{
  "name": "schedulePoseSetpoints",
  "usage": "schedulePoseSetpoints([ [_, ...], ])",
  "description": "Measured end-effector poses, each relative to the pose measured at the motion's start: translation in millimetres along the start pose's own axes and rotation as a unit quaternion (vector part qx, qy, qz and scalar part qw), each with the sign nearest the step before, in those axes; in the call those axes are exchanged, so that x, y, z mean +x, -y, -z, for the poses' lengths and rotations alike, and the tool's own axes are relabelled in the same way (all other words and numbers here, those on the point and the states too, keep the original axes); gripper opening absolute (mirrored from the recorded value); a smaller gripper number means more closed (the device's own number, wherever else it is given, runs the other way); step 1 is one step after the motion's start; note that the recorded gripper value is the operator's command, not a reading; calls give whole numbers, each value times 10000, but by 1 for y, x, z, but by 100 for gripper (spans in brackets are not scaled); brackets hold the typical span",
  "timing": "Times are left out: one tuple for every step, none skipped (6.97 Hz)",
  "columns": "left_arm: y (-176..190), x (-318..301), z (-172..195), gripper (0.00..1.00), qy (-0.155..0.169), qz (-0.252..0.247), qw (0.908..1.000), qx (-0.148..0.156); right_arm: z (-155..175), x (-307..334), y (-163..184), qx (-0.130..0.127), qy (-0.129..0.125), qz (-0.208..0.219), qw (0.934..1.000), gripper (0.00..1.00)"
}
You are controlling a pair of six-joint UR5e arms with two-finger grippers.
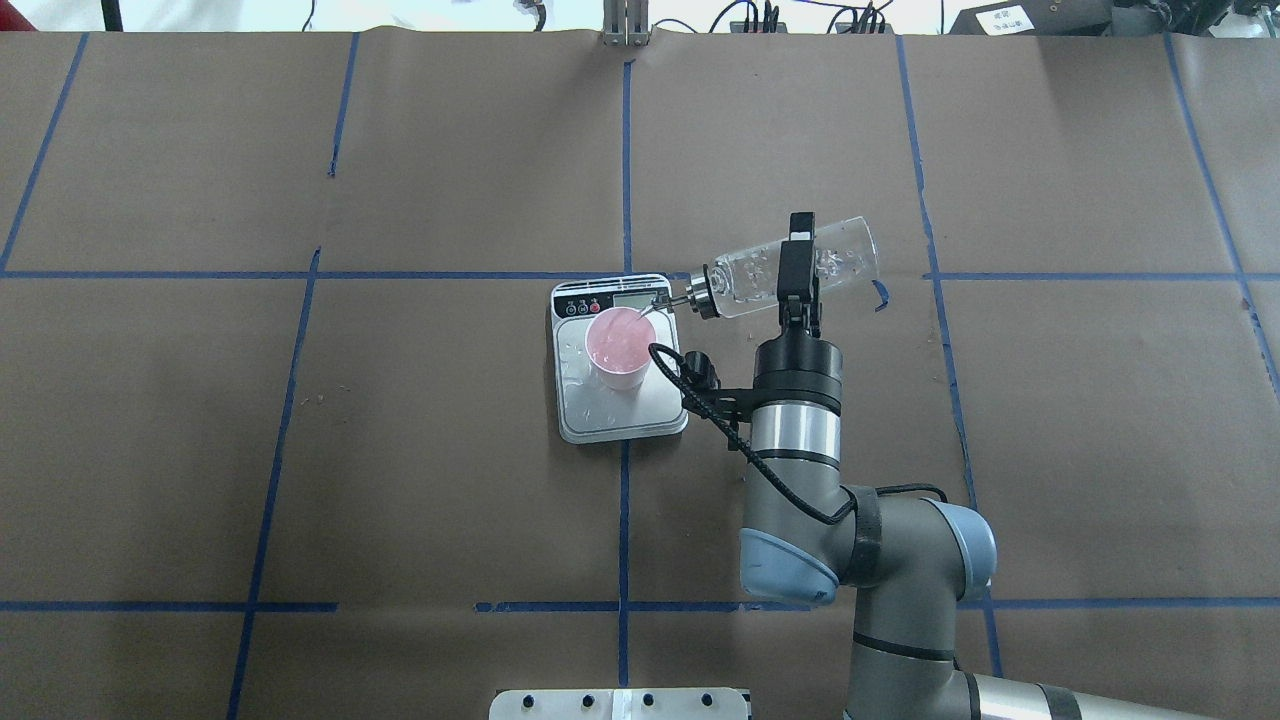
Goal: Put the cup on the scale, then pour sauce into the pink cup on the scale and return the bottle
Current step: 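Tilt the glass bottle with the right gripper to pour into the pink cup, then turn the bottle upright and carry it back toward its spot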
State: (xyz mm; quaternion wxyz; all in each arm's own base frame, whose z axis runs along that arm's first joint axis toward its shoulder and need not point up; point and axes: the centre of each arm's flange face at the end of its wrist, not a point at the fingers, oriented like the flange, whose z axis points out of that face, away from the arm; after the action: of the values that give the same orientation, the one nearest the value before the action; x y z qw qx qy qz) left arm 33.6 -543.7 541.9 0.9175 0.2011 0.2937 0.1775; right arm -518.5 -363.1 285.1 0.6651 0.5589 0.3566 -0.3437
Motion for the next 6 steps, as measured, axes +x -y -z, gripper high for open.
schedulePoseSetpoints([
  [1, 1, 1, 100, 0, -4, 10000, 11, 1, -3, -1, 86, 163, -630, 9978, 0],
  [2, 2, 3, 100, 2, -6, 10000, 24, 2, -2, 0, 192, 356, -1374, 9897, 0],
  [2, 2, 3, 100, 6, -8, 10000, 33, 3, -1, 1, 279, 552, -2131, 9751, 0],
  [3, 2, 4, 100, 8, -9, 10000, 36, 5, 0, 2, 346, 777, -2851, 9547, 0],
  [4, 2, 4, 100, 9, -14, 10000, 45, 7, 2, 4, 433, 1015, -3441, 9324, 0],
  [5, 3, 4, 100, 9, -16, 10000, 51, 9, 6, 3, 533, 1171, -3929, 9106, 0],
])
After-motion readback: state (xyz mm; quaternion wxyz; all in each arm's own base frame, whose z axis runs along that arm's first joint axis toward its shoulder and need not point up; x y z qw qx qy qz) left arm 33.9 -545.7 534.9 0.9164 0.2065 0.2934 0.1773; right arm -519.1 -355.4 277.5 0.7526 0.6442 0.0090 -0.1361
